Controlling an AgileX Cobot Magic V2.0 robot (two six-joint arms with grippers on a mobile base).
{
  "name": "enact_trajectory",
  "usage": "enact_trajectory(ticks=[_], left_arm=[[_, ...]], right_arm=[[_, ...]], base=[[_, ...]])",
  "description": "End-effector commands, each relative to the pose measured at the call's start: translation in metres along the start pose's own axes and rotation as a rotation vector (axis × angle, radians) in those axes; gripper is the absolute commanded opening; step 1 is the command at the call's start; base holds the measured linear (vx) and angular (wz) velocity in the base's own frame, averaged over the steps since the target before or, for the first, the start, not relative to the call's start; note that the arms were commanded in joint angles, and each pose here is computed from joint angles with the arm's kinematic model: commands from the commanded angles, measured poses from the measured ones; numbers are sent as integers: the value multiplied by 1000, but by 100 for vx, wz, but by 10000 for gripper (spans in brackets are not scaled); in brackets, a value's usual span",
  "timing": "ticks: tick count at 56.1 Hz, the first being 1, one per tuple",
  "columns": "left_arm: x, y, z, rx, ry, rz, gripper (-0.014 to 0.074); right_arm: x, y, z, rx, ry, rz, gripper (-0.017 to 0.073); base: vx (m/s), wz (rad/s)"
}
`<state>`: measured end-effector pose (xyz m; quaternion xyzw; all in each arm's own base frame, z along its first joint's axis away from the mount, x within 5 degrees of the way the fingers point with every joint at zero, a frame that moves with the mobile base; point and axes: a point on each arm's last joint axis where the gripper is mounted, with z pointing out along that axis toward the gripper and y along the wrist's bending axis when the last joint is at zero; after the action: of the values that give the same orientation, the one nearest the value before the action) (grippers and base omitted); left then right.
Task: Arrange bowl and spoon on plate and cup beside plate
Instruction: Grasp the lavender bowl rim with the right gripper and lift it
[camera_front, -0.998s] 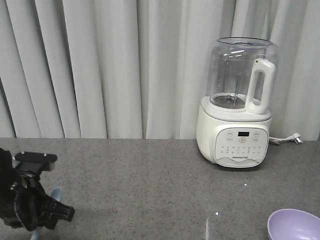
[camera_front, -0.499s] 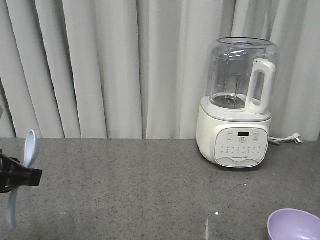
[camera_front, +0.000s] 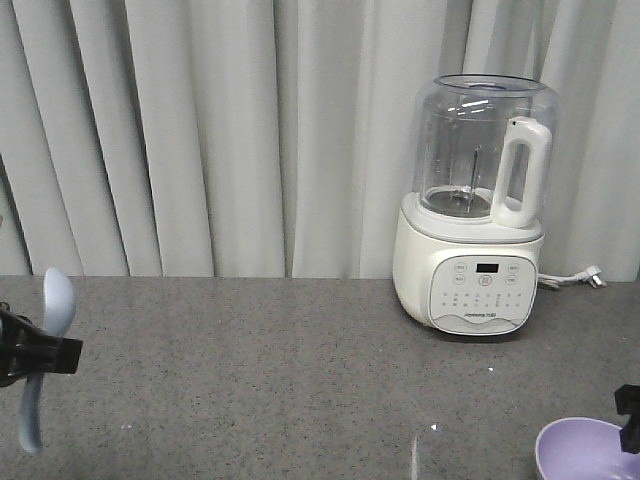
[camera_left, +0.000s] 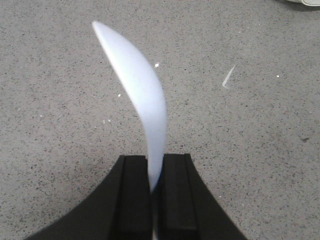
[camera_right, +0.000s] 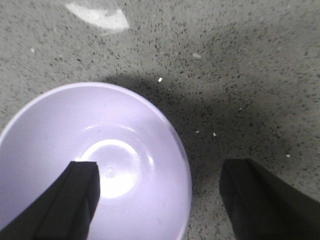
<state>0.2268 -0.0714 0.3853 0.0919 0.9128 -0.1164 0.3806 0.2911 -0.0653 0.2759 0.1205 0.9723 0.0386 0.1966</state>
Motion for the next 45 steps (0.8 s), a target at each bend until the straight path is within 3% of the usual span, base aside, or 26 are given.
enact_trajectory(ticks=[1, 11, 18, 23, 32, 45], left_arm=[[-11, -5, -15, 32, -111, -4, -6], [-11, -6, -15, 33, -108, -5, -6], [-11, -6, -15, 33, -107, -5, -6], [-11, -6, -15, 33, -107, -5, -6], [-11, -6, -15, 33, -107, -5, -6], [-11, -6, -15, 33, -112, 7, -6]], right_arm=[[-12, -1, -4, 2, -72, -11, 542], [-15, -5, 21, 7, -7, -10, 517], [-16, -6, 32, 7, 14, -9, 446], [-16, -7, 35, 7, 16, -9, 332], [-16, -6, 34, 8, 17, -41, -15], [-17, -3, 9, 1, -74, -44, -11]], base=[[0, 0], [0, 0], [0, 0], [0, 0], [0, 0], [0, 0]])
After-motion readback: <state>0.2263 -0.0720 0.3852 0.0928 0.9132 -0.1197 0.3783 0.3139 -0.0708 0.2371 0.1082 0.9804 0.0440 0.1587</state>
